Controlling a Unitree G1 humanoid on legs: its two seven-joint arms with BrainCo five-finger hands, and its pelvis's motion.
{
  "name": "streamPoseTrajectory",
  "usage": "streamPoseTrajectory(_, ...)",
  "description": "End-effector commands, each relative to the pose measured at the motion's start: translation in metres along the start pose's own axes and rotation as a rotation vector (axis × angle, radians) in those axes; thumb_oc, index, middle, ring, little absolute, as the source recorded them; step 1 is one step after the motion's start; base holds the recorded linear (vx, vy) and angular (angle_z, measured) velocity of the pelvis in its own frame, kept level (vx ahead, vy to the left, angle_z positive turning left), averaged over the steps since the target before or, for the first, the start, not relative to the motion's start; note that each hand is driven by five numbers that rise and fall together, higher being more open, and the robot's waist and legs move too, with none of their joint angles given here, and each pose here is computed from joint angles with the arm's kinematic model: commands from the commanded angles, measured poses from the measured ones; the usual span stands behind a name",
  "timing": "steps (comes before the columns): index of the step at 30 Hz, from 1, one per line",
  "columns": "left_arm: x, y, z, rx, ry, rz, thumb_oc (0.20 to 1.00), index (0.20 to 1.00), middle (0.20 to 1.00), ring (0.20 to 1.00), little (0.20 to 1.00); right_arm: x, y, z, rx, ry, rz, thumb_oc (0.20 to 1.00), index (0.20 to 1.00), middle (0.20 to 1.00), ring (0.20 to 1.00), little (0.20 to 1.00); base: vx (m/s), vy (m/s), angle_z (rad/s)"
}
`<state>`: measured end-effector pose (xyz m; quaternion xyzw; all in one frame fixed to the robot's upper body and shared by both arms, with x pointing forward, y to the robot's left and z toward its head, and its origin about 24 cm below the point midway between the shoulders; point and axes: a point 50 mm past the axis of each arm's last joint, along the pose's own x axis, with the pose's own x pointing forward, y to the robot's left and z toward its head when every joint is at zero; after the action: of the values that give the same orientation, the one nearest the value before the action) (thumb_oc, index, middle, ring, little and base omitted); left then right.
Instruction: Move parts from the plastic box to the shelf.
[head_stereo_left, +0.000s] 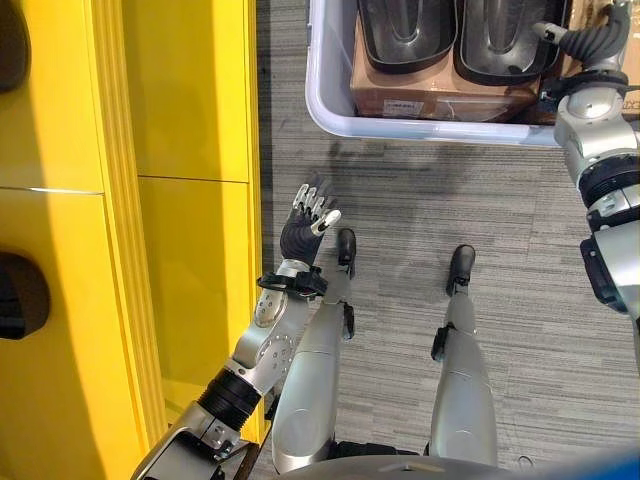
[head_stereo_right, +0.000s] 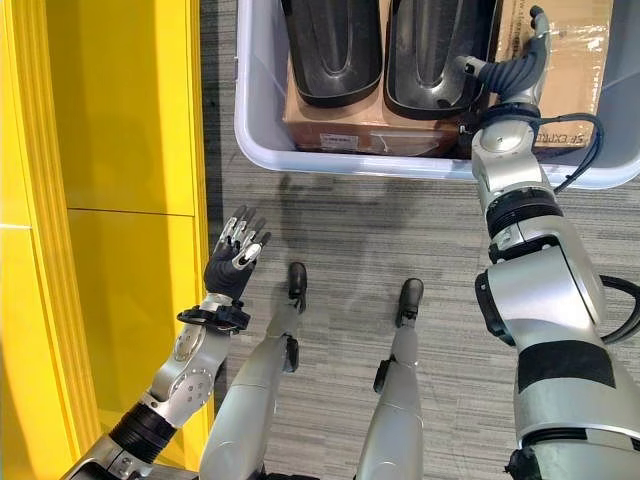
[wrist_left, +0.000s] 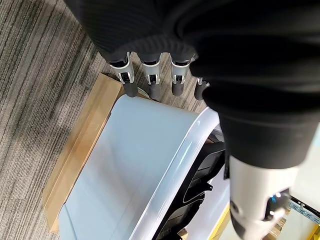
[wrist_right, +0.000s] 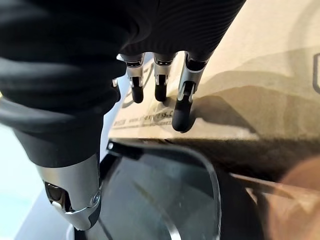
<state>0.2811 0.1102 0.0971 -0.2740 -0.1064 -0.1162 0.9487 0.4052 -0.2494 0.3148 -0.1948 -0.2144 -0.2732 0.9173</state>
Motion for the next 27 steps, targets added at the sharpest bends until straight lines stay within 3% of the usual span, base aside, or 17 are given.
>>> streamPoseTrajectory(1,-0.001,-0.007,0.023,0.015,-0.110,-0.051,1.000,1.000,1.000,1.000,1.000,-0.006,0.019,0.016,-0.071,-0.113,0.065,1.000,1.000,1.000,1.000,1.000,0.00,0.000,0.00)
streamPoseTrajectory(7,-0.001,-0.003,0.026,0.021,-0.124,-0.034,1.000,1.000,1.000,1.000,1.000,-0.013,0.030,0.042,-0.047,-0.253,0.087,1.000,1.000,1.000,1.000,1.000,0.00,0.002,0.02)
streamPoseTrajectory(10,-0.002,0.003,0.032,0.034,-0.144,-0.010,1.000,1.000,1.000,1.000,1.000,-0.034,0.040,0.090,0.014,-0.503,0.120,1.000,1.000,1.000,1.000,1.000,-0.01,0.002,0.02)
streamPoseTrajectory(15,-0.004,0.009,0.036,0.048,-0.153,0.006,1.000,1.000,1.000,1.000,1.000,-0.053,0.045,0.118,0.072,-0.646,0.125,1.000,1.000,1.000,1.000,1.000,-0.01,-0.001,0.00)
streamPoseTrajectory(27,-0.006,0.012,0.034,0.035,-0.144,0.019,1.000,1.000,1.000,1.000,1.000,-0.036,0.055,0.096,0.046,-0.484,0.128,1.000,1.000,1.000,1.000,1.000,0.00,-0.001,0.02)
